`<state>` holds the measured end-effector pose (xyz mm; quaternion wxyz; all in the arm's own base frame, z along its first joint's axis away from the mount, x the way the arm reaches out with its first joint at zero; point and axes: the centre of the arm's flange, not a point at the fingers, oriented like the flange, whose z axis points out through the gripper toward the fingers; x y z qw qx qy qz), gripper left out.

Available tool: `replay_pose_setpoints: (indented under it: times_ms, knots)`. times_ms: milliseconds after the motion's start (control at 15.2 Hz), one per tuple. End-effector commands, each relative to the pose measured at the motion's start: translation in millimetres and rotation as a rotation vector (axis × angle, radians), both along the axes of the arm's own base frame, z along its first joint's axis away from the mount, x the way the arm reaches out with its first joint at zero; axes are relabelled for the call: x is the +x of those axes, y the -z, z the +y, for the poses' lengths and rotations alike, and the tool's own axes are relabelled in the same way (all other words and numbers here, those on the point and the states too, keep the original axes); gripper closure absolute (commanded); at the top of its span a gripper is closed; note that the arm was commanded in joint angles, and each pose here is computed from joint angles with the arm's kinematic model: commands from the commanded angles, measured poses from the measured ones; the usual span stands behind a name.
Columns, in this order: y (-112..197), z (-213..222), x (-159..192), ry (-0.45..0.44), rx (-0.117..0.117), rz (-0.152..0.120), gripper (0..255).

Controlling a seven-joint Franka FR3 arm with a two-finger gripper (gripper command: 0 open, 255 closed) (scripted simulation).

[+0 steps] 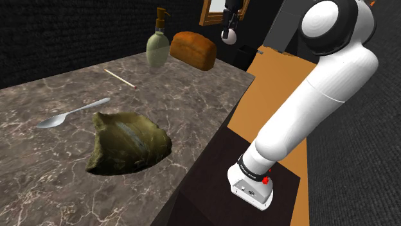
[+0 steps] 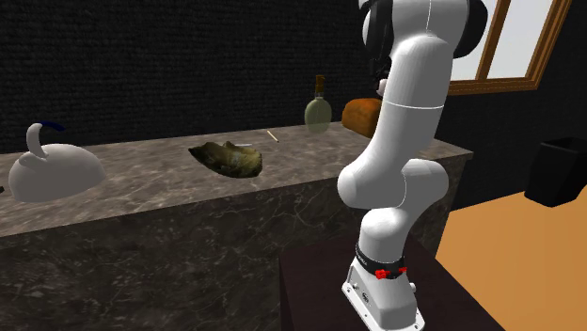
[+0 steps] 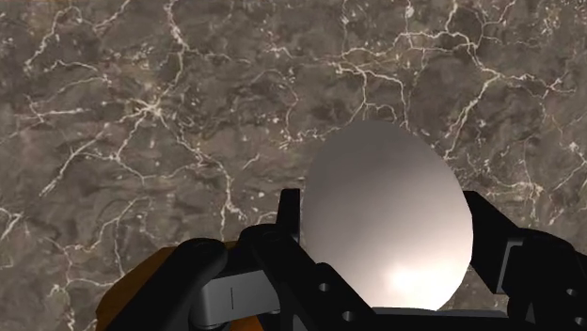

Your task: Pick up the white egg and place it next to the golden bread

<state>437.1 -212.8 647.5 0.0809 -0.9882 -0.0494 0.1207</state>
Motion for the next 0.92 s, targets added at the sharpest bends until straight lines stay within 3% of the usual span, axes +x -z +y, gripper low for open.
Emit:
replay_pose_setpoints:
  times_ms: [0, 858]
  knots:
    - [12, 0, 0, 0.0, 0.0, -0.001, 255]
    - [81, 0, 0, 0.0, 0.0, -0.001, 255]
